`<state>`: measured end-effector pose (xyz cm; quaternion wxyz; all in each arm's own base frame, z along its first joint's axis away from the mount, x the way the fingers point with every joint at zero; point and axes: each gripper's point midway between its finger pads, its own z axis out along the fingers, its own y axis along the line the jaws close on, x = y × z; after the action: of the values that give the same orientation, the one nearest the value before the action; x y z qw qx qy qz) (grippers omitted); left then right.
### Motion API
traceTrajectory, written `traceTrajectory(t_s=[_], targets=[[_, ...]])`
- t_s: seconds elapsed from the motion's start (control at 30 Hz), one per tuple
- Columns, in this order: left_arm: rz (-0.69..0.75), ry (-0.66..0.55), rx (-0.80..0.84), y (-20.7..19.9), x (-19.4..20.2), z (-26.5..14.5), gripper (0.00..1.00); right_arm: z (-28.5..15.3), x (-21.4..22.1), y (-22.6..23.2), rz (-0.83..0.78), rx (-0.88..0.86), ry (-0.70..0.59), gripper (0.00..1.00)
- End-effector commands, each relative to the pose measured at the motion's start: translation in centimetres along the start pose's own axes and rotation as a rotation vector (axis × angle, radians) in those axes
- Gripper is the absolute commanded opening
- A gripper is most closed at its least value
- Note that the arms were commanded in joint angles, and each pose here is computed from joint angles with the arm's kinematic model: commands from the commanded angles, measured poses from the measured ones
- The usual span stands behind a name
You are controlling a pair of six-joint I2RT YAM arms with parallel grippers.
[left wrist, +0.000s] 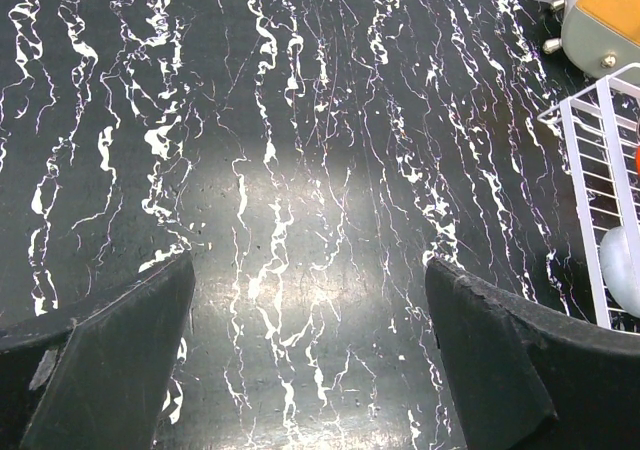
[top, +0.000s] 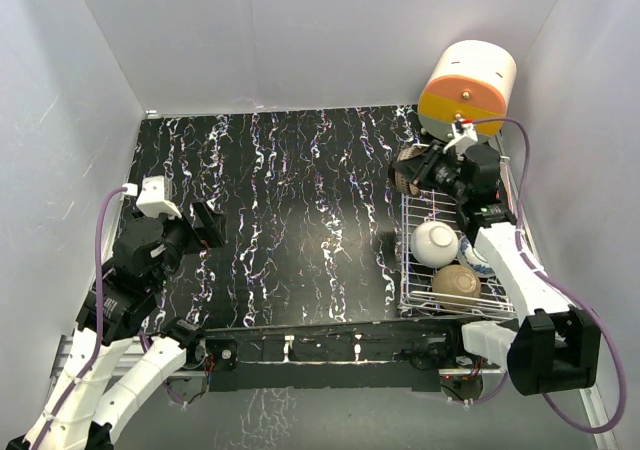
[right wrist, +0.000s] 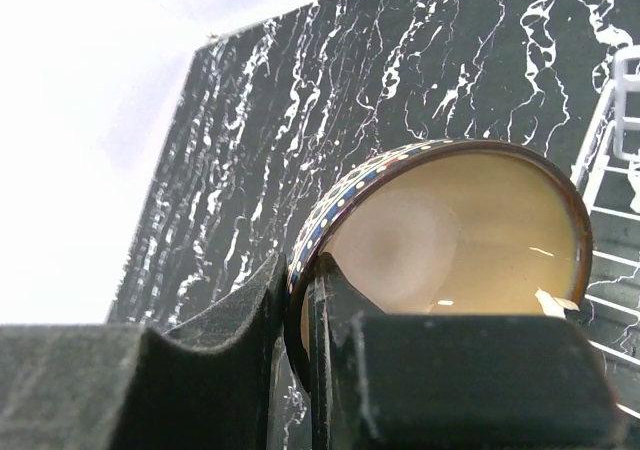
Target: Load the bowls into the dish rack
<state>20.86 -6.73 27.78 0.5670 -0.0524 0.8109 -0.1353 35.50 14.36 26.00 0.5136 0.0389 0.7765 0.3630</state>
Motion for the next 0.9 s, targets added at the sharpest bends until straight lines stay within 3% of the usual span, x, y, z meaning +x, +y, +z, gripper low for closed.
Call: traceTrajectory(t_s=[0.0,0.3,0.6,0.87], targets=[[-0.001,-0.031,0.016,-0.3,-1.2,-0.8,0.97,-2.4,-3.8,1.9,0.067,-0.239,-0.111,0.08],[0.001,-0.037,0.009,-0.1,-1.6,-1.4,0.97,-5.7,-3.9,-3.9,0.315,-0.367,-0.246,0.08],[-0.003,-0.041,0.011,-0.2,-1.9,-1.4,0.97,-4.9,-3.5,-6.1,0.43,-0.461,-0.283,0.08],[0.013,-0.043,-0.004,-0.1,-2.3,-1.4,0.97,-3.2,-2.6,-9.6,0.52,-0.402,-0.306,0.08]])
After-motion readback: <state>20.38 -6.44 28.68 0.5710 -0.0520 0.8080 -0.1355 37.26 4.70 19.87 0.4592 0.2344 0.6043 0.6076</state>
